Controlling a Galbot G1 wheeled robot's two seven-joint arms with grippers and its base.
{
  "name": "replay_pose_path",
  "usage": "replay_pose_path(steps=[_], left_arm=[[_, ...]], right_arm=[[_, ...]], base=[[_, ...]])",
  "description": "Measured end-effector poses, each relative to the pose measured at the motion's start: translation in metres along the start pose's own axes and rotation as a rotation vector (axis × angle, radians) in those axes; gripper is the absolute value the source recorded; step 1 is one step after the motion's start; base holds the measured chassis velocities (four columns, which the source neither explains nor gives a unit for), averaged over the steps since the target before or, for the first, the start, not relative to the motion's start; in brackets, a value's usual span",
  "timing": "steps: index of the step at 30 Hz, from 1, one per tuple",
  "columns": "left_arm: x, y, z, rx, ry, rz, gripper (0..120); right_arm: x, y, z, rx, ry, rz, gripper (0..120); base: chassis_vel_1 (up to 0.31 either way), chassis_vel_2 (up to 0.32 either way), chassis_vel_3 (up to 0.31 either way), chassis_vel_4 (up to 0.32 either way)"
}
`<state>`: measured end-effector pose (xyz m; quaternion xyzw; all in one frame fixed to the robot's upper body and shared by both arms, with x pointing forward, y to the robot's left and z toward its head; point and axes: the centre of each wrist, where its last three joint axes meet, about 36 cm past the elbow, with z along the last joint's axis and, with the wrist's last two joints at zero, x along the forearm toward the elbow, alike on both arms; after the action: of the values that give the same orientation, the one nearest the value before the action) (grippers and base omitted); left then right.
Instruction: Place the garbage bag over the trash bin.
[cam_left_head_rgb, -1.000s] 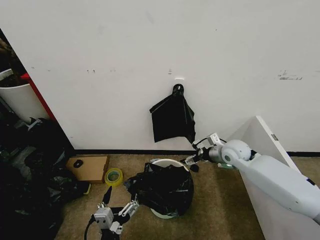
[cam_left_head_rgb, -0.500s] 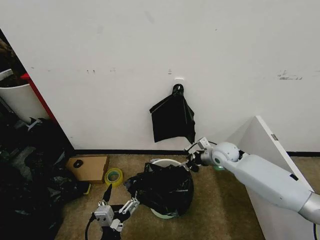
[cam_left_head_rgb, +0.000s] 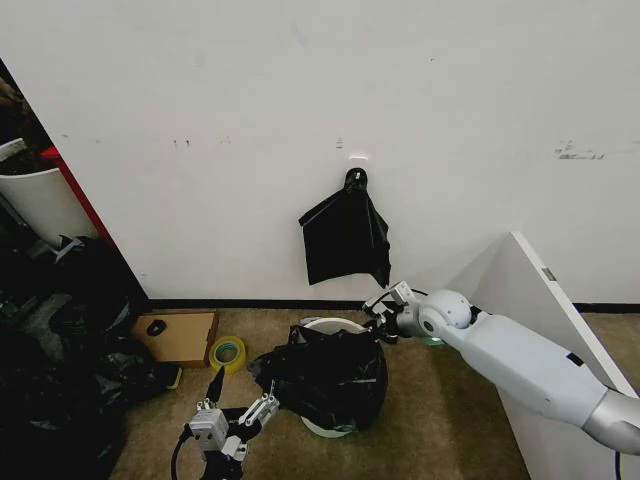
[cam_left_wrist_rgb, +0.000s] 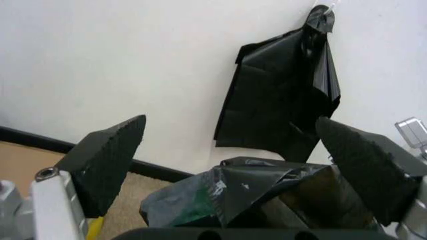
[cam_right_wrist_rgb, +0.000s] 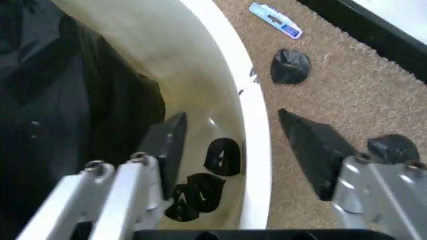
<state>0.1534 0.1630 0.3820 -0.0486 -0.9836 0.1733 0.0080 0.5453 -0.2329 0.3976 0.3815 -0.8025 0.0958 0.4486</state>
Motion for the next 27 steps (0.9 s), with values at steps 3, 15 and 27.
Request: replay_pose_path(steps=[3,15,27], left_arm=[[0.0,0.0,0.0,0.0,0.002,0.001,100],[0.001,0.001,-0.002,-0.004,0.012,0.004,100],[-0.019,0.03,-0.02,-0.009,-0.016,-0.033,100]], right_arm=[[-0.001,-0.002,0.0,-0.005,0.0,0.002,38],[-0.003,0.0,0.002,-0.025,-0.019,0.002,3],[0.011,0.004,0.003,-0.109,-0.115,0.014,3]], base=[[0.0,0.0,0.0,0.0],[0.0,0.0,0.0,0.0],[0.0,0.0,0.0,0.0]])
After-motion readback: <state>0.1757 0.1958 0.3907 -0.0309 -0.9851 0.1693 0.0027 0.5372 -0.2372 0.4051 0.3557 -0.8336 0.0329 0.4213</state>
